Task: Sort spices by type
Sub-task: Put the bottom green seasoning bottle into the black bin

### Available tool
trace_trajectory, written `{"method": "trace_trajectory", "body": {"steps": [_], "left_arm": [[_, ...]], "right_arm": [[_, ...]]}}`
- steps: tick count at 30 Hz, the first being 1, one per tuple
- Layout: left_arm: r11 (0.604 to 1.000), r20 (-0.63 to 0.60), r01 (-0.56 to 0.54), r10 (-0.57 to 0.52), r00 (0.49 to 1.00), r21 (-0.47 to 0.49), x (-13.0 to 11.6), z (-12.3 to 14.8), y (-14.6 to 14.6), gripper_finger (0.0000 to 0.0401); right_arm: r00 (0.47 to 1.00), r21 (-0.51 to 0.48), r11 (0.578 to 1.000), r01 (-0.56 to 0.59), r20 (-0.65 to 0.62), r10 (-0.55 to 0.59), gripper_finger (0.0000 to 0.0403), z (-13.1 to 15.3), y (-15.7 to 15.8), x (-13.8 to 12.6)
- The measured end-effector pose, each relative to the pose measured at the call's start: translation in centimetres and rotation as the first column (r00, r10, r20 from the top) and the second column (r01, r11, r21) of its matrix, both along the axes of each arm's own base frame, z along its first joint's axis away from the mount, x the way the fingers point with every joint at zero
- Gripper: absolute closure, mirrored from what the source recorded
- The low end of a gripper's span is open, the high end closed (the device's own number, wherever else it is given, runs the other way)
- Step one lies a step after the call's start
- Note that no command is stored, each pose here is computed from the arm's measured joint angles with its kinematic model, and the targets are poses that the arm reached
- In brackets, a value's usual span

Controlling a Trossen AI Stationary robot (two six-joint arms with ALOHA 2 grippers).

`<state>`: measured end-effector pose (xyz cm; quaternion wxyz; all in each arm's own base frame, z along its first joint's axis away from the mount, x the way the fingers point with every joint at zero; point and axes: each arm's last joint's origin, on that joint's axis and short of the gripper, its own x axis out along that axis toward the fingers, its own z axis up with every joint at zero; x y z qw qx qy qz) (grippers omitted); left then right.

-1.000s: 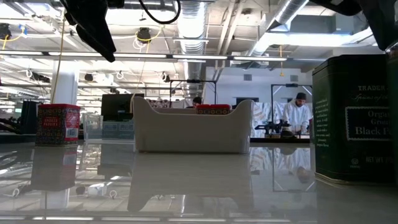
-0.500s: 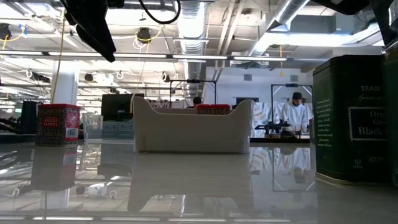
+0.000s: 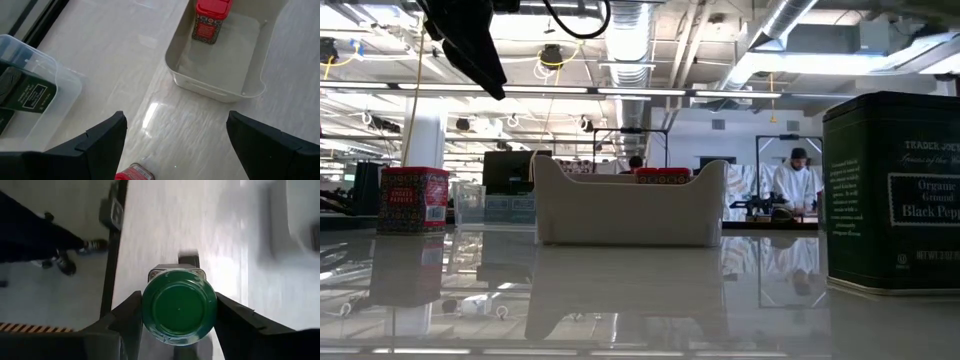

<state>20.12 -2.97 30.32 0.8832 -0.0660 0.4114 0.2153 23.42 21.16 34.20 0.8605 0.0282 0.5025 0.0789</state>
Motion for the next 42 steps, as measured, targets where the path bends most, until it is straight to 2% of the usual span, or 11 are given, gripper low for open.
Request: {"method": "trace_trajectory", "body": {"steps": [4,9,20,24,31,38,42], "left_arm": [[1.0,-0.001,0.0,0.0,1.0,0.0,0.0,0.0,0.0,0.0074],[1.0,0.0,0.0,0.0,1.0,0.0,0.0,0.0,0.0,0.0074],[1.0,-0.001,0.0,0.0,1.0,0.0,0.0,0.0,0.0,0.0074],[1.0,0.0,0.0,0.0,1.0,0.0,0.0,0.0,0.0,0.0074],[1.0,0.001,-0.002,0.002,1.0,-0.001,0.0,0.0,0.0,0.0074],[0.999,0.012,-0.028,0.028,1.0,-0.022,0.0,0.0,0.0,0.0074],[0.998,0.021,-0.048,0.049,0.999,-0.038,0.0,0.0,0.0,0.0074]], "right_arm": [[0.997,0.007,0.999,0.036,-0.069,-0.035,0.0179,1.0,0.0,-3.2],[0.992,0.04,0.997,0.059,-0.115,-0.054,0.0179,1.1,1.5,-6.0],[0.954,-0.069,0.991,0.116,-0.27,-0.13,0.0179,-2.5,6.2,-10.0],[0.934,-0.126,0.987,0.098,-0.332,-0.135,0.0179,-3.5,6.8,-11.0],[0.941,-0.143,0.986,0.081,-0.315,-0.123,0.0179,-4.2,7.5,-11.5],[0.952,-0.081,0.993,0.089,-0.287,-0.108,0.0179,-7.5,7.2,-11.6],[0.947,-0.087,0.99,0.113,-0.292,-0.134,0.0179,-8.5,6.4,-11.9]]}}
